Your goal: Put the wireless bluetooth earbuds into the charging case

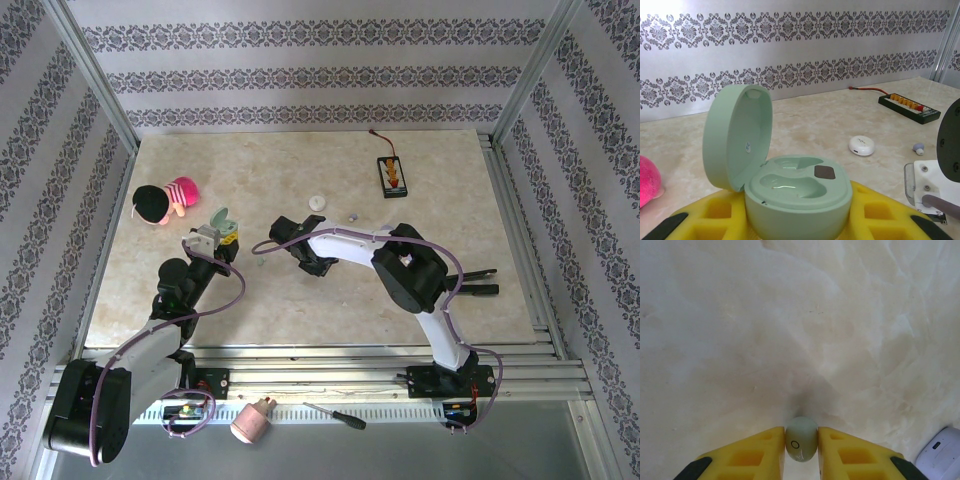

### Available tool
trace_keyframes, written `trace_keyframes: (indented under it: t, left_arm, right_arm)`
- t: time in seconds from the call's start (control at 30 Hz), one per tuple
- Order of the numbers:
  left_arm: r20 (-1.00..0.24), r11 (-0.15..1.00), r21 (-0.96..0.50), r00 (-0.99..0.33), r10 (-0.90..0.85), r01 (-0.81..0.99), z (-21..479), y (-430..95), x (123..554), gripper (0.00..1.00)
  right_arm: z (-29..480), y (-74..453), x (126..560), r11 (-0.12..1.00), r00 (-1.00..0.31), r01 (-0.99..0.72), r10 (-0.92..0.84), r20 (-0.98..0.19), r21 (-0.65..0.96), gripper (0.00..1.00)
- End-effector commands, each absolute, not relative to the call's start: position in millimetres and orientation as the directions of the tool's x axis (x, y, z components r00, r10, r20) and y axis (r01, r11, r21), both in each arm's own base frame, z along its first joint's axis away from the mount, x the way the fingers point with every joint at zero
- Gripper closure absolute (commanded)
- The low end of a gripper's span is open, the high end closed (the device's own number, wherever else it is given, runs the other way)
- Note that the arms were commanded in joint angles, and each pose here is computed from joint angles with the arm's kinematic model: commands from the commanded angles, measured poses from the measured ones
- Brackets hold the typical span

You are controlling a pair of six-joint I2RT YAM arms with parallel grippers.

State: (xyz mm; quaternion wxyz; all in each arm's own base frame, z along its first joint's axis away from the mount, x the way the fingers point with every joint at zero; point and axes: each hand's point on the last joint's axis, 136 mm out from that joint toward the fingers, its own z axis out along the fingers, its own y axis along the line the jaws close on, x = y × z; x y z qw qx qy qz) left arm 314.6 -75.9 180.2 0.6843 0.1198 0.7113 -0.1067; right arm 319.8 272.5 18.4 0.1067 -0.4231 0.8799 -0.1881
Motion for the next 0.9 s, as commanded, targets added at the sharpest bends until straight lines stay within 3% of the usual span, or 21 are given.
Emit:
trace_keyframes:
  t: [0.0,0.13,0.3,0.47,0.67,0.87]
  left_arm:
    - [-0.999,0.952,0.025,-0.012,0.03,0.307,186,-72,316,0.78]
    - [-1.0,0.951,0.025,-0.01,0.029,0.309,186,-73,316,0.78]
    - [-0.999,0.95,0.026,-0.013,0.032,0.311,185,-73,316,0.78]
    - [-0.999,0.939,0.045,-0.006,0.05,0.342,185,-78,315,0.78]
    - [-0.999,0.914,0.05,0.002,0.053,0.403,186,-89,312,0.78]
    - [-0.999,0.858,0.049,0.03,0.039,0.512,195,-110,307,0.78]
  right_arm:
    - [15,267,324,0.561,-0.623,-0.704,-0.782,-0.001,-0.434,0.76]
    - [15,268,326,0.557,-0.62,-0.706,-0.785,0.0,-0.437,0.76]
    - [21,268,327,0.572,-0.63,-0.694,-0.777,-0.018,-0.438,0.82]
    - [38,270,328,0.644,-0.665,-0.659,-0.74,-0.098,-0.388,0.83]
    - [72,269,326,0.792,-0.751,-0.578,-0.611,-0.251,-0.199,0.83]
    - [101,263,316,0.891,-0.872,-0.433,-0.376,-0.315,0.134,0.81]
